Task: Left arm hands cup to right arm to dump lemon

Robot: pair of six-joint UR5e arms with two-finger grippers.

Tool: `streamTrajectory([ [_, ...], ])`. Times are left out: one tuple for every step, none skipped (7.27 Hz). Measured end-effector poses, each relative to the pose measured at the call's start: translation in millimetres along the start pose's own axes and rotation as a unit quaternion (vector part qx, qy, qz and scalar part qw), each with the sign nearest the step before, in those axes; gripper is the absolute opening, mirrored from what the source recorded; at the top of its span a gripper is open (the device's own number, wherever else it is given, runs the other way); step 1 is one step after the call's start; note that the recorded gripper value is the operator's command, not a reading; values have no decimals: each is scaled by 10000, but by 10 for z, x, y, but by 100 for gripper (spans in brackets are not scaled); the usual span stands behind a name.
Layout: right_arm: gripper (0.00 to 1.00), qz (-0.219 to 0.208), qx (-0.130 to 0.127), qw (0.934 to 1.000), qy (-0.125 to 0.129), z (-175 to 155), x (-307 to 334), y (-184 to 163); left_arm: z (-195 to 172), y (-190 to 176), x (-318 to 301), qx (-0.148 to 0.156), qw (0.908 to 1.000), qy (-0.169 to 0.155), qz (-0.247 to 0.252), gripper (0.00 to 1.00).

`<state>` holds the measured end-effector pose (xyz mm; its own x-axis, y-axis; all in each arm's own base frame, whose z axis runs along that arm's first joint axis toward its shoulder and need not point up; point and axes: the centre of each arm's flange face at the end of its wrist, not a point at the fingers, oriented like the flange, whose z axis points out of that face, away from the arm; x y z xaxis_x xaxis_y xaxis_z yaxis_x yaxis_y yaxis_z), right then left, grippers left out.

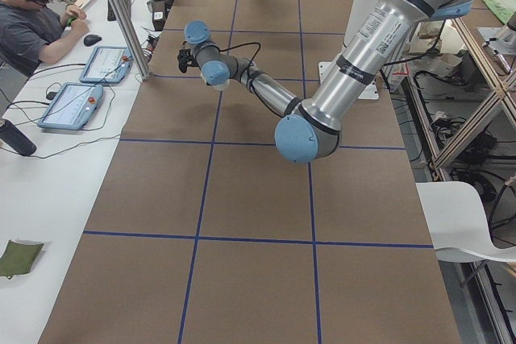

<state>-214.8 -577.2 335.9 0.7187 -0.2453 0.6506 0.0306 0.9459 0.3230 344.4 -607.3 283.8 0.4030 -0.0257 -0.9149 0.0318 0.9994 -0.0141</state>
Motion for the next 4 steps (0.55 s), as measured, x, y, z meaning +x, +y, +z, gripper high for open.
streamTrajectory([
  [100, 30, -103, 9999, 91, 9, 295, 80, -25, -22, -295, 48, 9996, -127, 254, 0],
  [100, -75, -232, 9995, 213, 1, 608, 161, -102, -53, -625, 108, 9983, -251, 513, 0],
  [100, -223, -428, 9982, 346, -57, 926, 219, -227, -62, -992, 171, 9961, -373, 785, 0],
  [100, -311, -643, 9964, 449, -132, 1187, 261, -378, -36, -1374, 239, 9930, -501, 1046, 0],
])
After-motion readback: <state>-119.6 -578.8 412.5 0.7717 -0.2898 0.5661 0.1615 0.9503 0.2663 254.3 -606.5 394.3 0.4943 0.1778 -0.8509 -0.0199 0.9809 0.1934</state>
